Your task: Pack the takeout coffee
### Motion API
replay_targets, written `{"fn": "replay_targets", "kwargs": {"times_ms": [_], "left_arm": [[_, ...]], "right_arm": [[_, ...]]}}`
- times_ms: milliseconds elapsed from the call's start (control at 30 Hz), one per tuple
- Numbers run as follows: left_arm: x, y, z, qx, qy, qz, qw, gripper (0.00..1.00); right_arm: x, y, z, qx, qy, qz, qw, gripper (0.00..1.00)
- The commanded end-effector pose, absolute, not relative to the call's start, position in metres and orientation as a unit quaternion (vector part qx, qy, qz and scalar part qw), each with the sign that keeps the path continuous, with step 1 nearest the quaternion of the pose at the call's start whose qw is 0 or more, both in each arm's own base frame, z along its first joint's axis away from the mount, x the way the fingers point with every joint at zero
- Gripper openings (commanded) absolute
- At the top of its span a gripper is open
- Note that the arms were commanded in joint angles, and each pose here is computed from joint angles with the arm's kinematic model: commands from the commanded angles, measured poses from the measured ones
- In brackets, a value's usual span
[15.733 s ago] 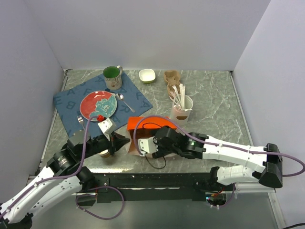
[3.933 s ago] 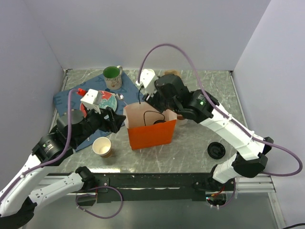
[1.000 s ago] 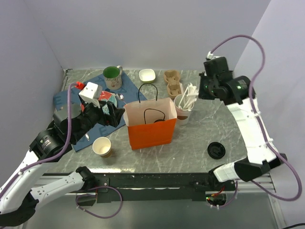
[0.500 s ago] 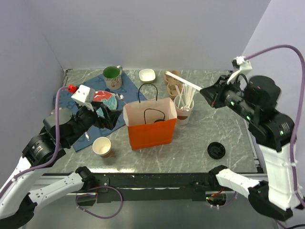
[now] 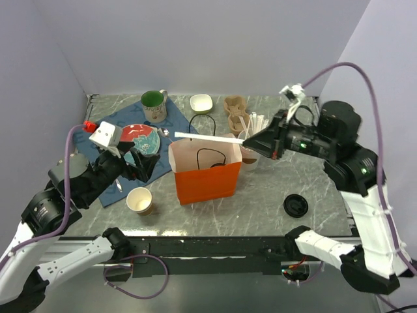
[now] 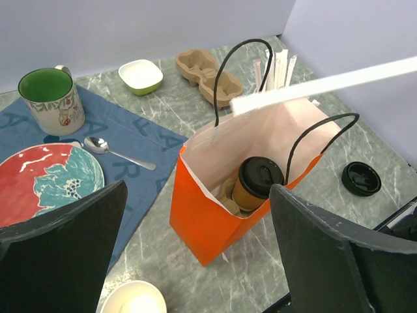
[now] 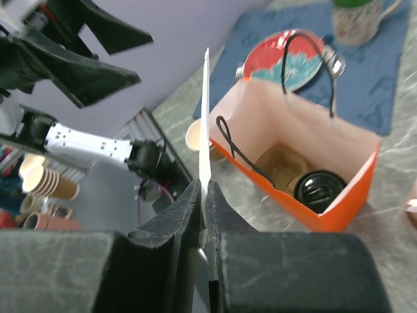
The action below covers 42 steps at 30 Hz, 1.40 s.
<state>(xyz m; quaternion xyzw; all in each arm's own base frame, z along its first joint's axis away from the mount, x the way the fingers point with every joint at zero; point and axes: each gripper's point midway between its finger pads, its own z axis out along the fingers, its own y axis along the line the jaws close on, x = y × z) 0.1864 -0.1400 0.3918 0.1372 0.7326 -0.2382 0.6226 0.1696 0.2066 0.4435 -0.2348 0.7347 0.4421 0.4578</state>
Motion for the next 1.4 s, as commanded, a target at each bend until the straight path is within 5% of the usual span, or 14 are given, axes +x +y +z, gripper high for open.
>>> {"fn": "replay_targets", "kwargs": {"times_ms": [0, 400, 633, 867, 967, 1367], "left_arm": [[0.179, -0.132, 0.406, 0.131, 0.717, -0.247, 0.639, 0.96], [0.176, -0.123, 0.396, 0.112, 0.721, -0.245, 0.638, 0.97], [0.175, -0.125, 0.396, 0.111, 0.719, -0.250, 0.639, 0.97], [0.180, -0.127, 0.417, 0.106, 0.704, -0.252, 0.655, 0.96], [0.179, -0.133, 0.429, 0.095, 0.695, -0.280, 0.656, 0.97], [0.180, -0.153, 0.430, 0.084, 0.699, -0.327, 0.630, 0.97]], "right_arm": [[0.181, 0.219, 0.427, -0.246, 0.748, 0.443, 0.428, 0.13], [0.211, 0.233, 0.379, -0.248, 0.814, 0.402, 0.338, 0.16], [0.225, 0.229, 0.386, -0.222, 0.841, 0.363, 0.333, 0.53], [0.222, 0.211, 0.411, -0.162, 0.853, 0.342, 0.358, 0.62], [0.215, 0.213, 0.418, -0.144, 0.841, 0.370, 0.369, 1.00], [0.233, 0.195, 0.382, -0.053, 0.863, 0.319, 0.388, 1.00]]}}
